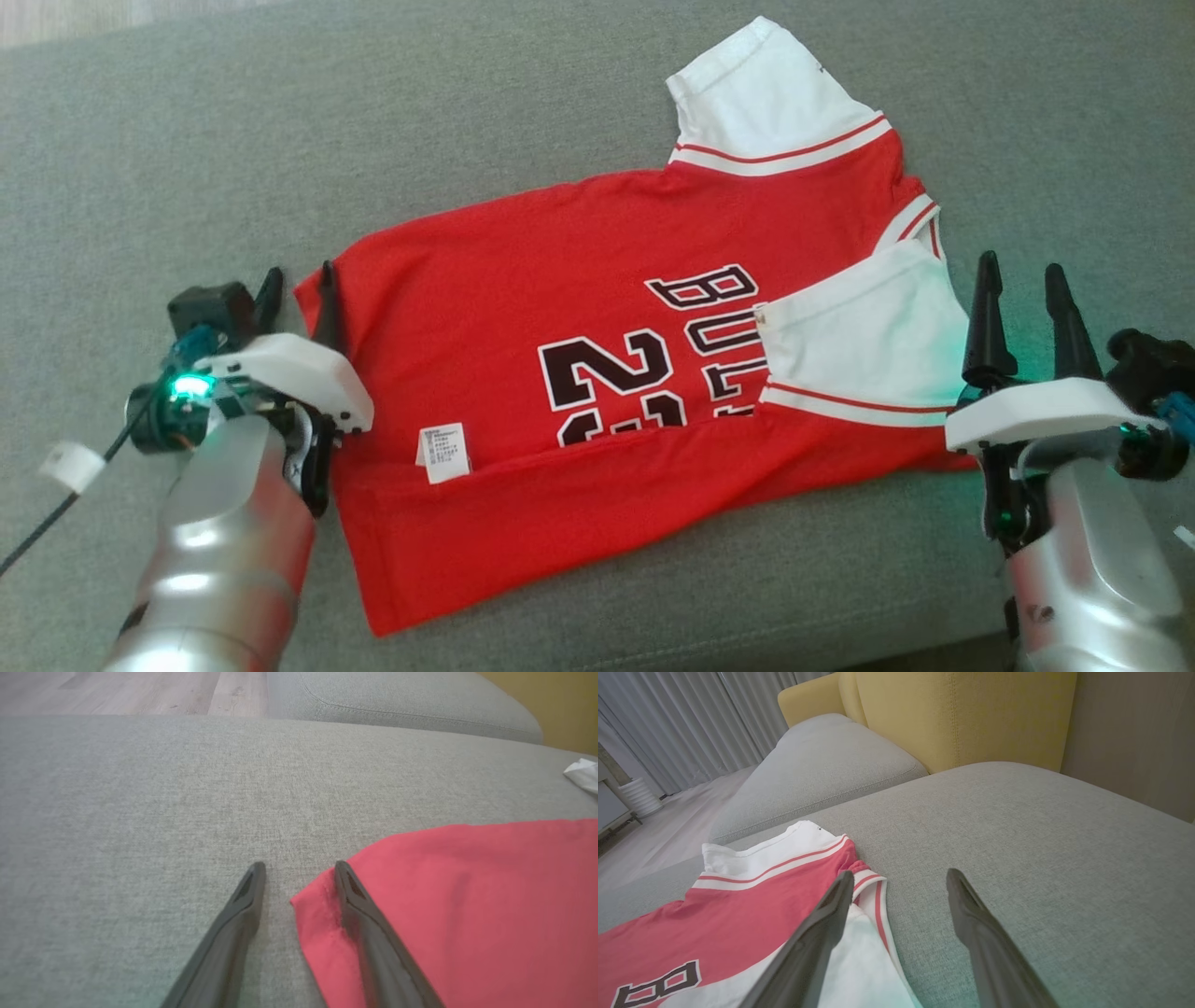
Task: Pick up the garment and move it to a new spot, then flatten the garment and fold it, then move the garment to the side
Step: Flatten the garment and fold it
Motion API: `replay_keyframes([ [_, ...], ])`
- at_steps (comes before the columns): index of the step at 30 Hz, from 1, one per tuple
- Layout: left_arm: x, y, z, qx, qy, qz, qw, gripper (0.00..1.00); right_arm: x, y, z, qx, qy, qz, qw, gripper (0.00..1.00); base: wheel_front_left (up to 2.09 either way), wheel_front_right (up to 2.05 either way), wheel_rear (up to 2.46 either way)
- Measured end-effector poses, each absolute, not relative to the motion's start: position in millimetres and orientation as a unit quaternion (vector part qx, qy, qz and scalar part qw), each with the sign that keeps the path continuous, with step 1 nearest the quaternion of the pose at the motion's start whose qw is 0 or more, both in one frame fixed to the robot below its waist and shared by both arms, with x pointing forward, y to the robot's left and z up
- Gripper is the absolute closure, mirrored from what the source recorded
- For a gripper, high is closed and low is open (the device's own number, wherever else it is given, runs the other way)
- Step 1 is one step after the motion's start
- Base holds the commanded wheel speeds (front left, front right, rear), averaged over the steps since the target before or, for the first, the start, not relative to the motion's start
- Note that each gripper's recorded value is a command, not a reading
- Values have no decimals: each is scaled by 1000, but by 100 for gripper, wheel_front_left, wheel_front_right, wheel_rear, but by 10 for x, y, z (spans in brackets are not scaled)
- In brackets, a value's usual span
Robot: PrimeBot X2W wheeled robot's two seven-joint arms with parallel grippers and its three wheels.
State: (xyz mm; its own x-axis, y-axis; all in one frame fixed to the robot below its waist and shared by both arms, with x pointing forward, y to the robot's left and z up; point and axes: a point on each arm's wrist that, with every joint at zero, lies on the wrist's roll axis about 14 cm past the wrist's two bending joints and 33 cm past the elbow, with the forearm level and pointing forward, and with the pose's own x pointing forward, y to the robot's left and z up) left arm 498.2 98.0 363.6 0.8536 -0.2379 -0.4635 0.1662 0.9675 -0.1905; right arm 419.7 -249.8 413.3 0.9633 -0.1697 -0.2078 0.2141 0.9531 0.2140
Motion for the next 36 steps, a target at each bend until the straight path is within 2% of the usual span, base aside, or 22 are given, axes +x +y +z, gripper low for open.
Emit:
replay_keyframes([
  [1,4987,985,3634,-65,251,-108,960,45,4202,-2494,4137,115,94,-96,984,0,0,0,0],
  [2,4995,992,3638,-63,252,-107,960,55,4208,-2488,4142,114,93,-95,985,0,0,0,0],
  [3,4998,988,3642,-60,253,-109,959,81,4218,-2478,4146,112,93,-93,985,0,0,0,0],
  [4,4992,968,3641,-57,255,-114,959,100,4231,-2465,4152,112,92,-90,985,0,0,0,0],
  [11,4980,991,3714,-37,228,-121,965,100,4605,-2280,4392,91,61,-50,993,0,0,0,0],
  [19,5335,1064,4325,-17,108,-118,987,100,5361,-2076,4652,31,75,10,997,0,0,0,0],
  [23,5358,1139,4391,-17,86,-114,990,100,5689,-2010,4552,6,126,25,992,0,0,0,0],
  [29,5298,1195,4204,-15,101,-120,988,100,6027,-1903,4185,-27,225,42,973,0,0,0,0],
  [36,5217,1297,3967,-15,127,-116,985,100,6182,-1822,3697,-66,315,56,945,0,0,0,0],
])
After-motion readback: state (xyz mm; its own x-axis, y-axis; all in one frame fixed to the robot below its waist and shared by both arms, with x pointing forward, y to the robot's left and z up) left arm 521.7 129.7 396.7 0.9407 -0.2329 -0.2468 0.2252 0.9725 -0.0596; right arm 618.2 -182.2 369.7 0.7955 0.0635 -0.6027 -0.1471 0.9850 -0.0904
